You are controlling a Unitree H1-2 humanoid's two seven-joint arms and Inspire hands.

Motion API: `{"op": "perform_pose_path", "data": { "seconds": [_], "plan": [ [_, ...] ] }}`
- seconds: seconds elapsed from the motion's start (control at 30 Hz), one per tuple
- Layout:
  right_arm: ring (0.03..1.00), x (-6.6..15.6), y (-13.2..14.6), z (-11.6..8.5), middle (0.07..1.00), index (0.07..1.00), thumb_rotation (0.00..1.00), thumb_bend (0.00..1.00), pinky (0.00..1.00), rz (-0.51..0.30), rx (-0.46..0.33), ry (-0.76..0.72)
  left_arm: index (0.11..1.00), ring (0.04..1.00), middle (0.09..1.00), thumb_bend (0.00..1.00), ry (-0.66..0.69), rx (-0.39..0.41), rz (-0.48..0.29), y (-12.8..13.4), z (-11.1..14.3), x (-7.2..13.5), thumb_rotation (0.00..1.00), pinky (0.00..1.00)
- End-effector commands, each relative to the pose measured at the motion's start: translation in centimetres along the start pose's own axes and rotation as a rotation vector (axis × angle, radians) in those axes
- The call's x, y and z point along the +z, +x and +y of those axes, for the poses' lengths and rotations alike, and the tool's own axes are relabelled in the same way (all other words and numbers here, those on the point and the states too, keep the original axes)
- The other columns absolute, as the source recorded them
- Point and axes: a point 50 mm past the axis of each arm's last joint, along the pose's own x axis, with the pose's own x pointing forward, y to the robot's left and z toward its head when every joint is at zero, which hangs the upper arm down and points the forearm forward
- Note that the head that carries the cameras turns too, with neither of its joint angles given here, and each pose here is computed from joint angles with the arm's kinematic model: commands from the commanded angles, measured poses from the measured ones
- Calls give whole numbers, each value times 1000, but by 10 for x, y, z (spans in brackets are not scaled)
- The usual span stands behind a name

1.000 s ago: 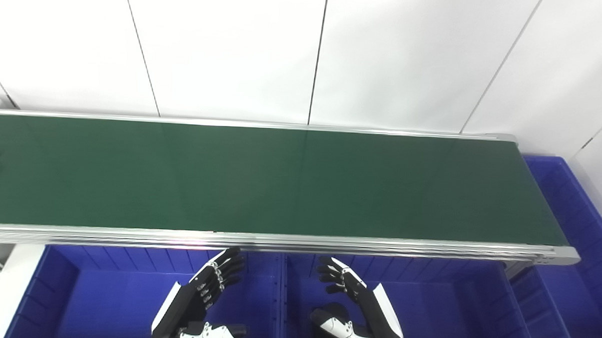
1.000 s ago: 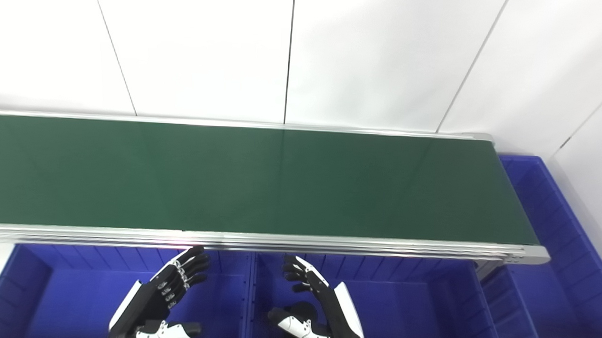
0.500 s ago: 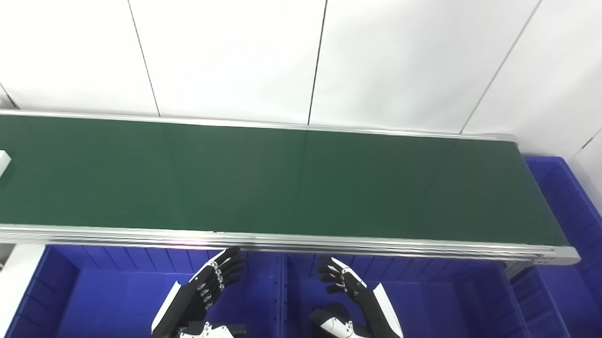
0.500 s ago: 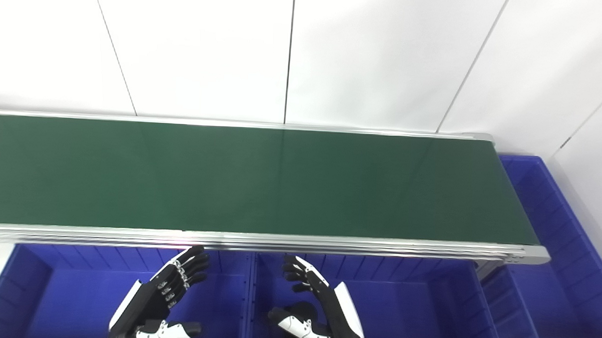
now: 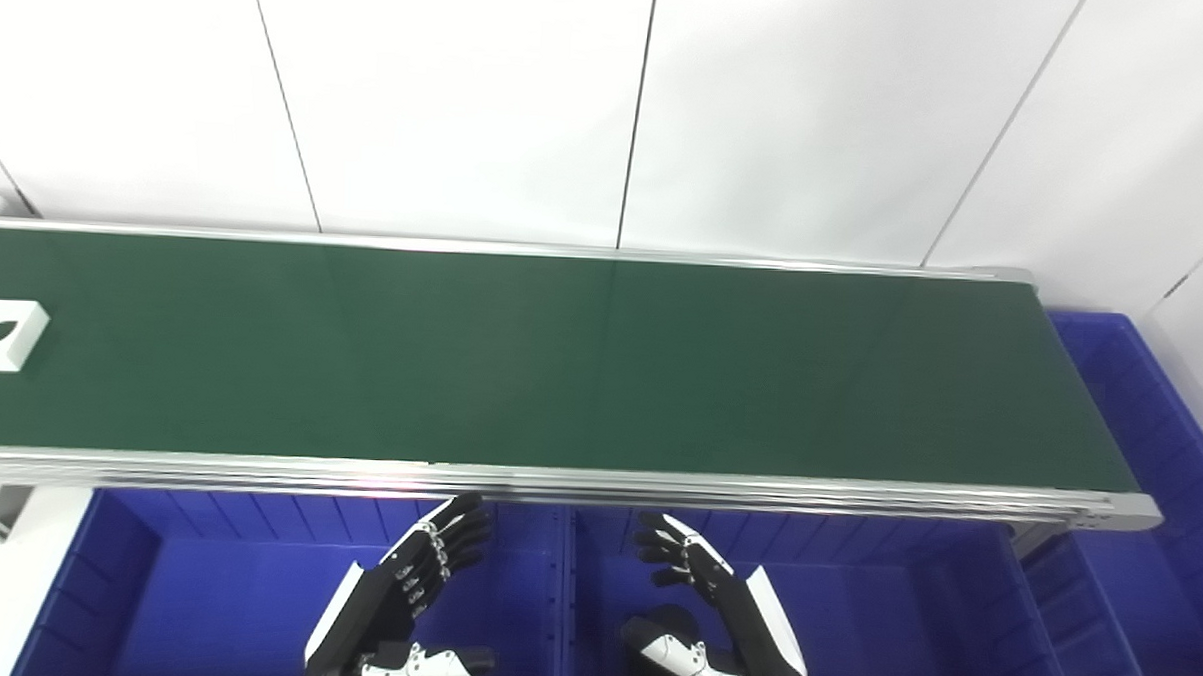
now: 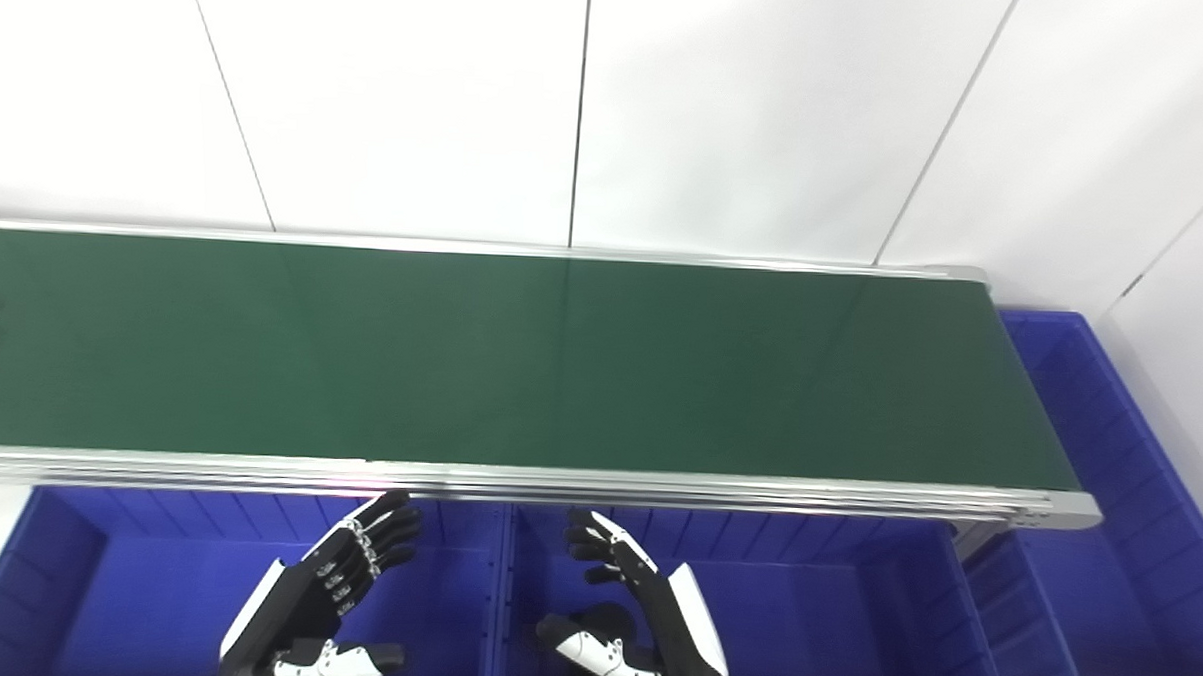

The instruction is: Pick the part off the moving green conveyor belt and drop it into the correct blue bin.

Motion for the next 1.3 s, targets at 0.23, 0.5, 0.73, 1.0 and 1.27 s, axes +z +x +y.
{"op": "perform_pose_path", "data": {
  "seconds": [0.23,0.5,0.73,1.0,1.27],
  "plan": [
    [779,7,3,-3,806,863,641,620,694,-80,-17,2,853,854,834,947,15,-10,-65,7,-1,3,223,839],
    [774,4,4,-2,801,866,617,605,691,-69,-19,17,851,847,830,982,13,-5,-55,6,1,-1,223,840],
    [776,-1,5,-1,802,864,631,587,685,-58,-22,7,844,845,827,992,7,-6,-49,8,3,-6,200,823],
    [781,-8,7,-2,806,875,650,591,684,-40,-23,8,834,837,826,1000,3,-4,-43,11,2,-11,199,805],
    [784,-13,9,-3,814,883,669,584,688,-27,-22,5,826,833,824,1000,-2,-3,-35,14,2,-16,182,800]
  ]
}}
